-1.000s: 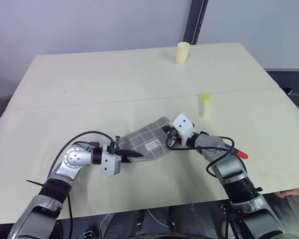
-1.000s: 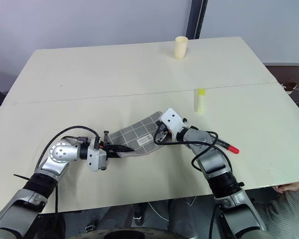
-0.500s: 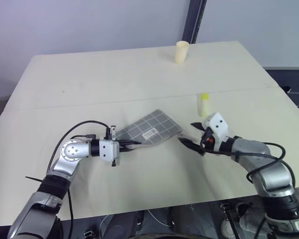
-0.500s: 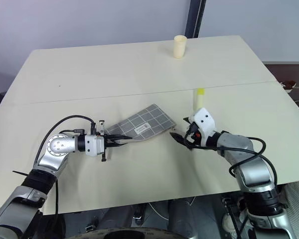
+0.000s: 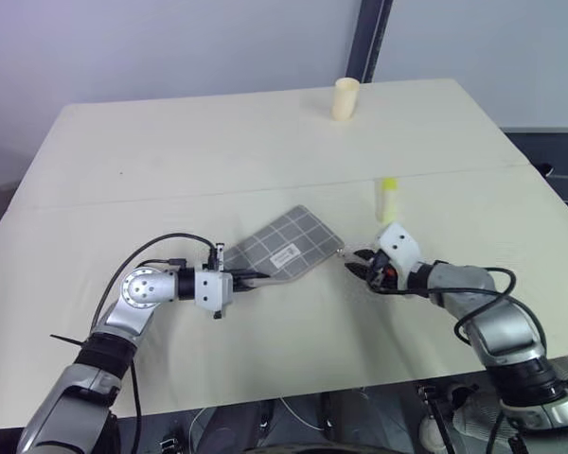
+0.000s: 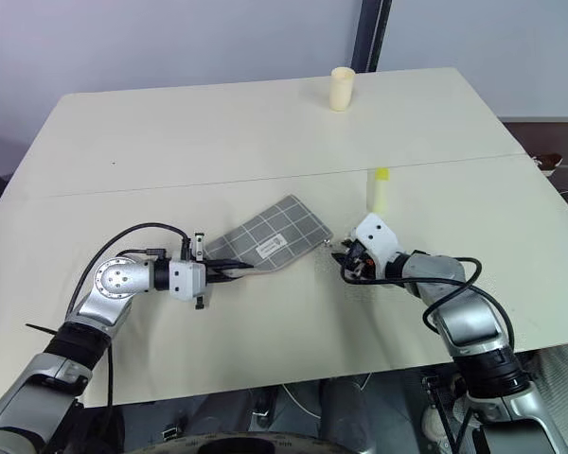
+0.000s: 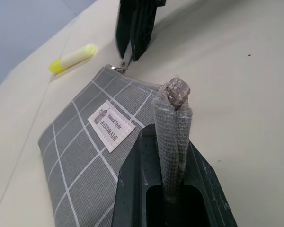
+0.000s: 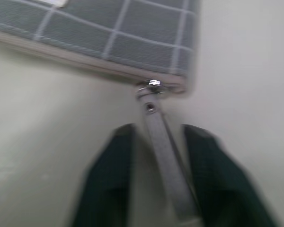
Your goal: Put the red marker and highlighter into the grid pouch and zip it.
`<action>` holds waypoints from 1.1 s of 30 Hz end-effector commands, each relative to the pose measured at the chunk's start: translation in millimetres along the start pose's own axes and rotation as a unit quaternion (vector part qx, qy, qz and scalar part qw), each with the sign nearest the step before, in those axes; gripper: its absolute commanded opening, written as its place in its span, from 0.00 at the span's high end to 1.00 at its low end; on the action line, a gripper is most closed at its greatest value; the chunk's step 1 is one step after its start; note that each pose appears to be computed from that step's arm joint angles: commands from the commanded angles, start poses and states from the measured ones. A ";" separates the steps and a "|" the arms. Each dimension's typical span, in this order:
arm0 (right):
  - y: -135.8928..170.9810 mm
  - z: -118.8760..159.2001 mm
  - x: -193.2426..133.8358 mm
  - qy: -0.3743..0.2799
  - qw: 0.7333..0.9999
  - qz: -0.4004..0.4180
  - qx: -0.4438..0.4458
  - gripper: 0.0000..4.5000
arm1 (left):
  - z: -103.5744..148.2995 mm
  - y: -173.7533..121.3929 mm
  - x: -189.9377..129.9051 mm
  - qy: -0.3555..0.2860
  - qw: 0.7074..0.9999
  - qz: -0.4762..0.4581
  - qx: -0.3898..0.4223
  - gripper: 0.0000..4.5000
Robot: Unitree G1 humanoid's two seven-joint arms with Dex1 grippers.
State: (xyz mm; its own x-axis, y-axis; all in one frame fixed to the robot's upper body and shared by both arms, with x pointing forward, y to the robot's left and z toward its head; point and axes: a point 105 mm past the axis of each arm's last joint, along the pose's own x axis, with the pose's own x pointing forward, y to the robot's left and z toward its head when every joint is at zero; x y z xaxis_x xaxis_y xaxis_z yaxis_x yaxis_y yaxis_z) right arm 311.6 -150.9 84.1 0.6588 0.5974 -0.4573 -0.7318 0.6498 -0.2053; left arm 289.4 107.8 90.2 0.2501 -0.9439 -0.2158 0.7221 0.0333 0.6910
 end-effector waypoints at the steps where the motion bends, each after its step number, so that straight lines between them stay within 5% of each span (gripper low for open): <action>1: 15.5 18.1 8.0 -0.028 0.999 0.031 -0.013 0.99 | 1.6 11.9 -1.7 0.006 1.000 0.020 0.016 1.00; 17: 86.3 62.8 30.3 -0.085 0.974 0.169 -0.126 0.99 | -20.9 35.1 24.8 0.055 0.996 0.056 0.035 1.00; 33: 75.2 64.0 37.7 -0.087 0.967 0.161 -0.178 0.99 | -12.2 33.0 39.7 0.012 0.997 0.077 0.018 1.00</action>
State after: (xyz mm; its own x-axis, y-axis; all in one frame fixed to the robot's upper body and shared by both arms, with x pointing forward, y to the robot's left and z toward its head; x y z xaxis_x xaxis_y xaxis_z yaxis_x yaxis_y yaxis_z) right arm 294.5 -59.9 94.7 0.3986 0.8022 -0.4445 -0.9037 0.2608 -0.3396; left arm 336.3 79.8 94.6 0.4002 -0.9076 -0.1267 0.6554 0.1868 0.7318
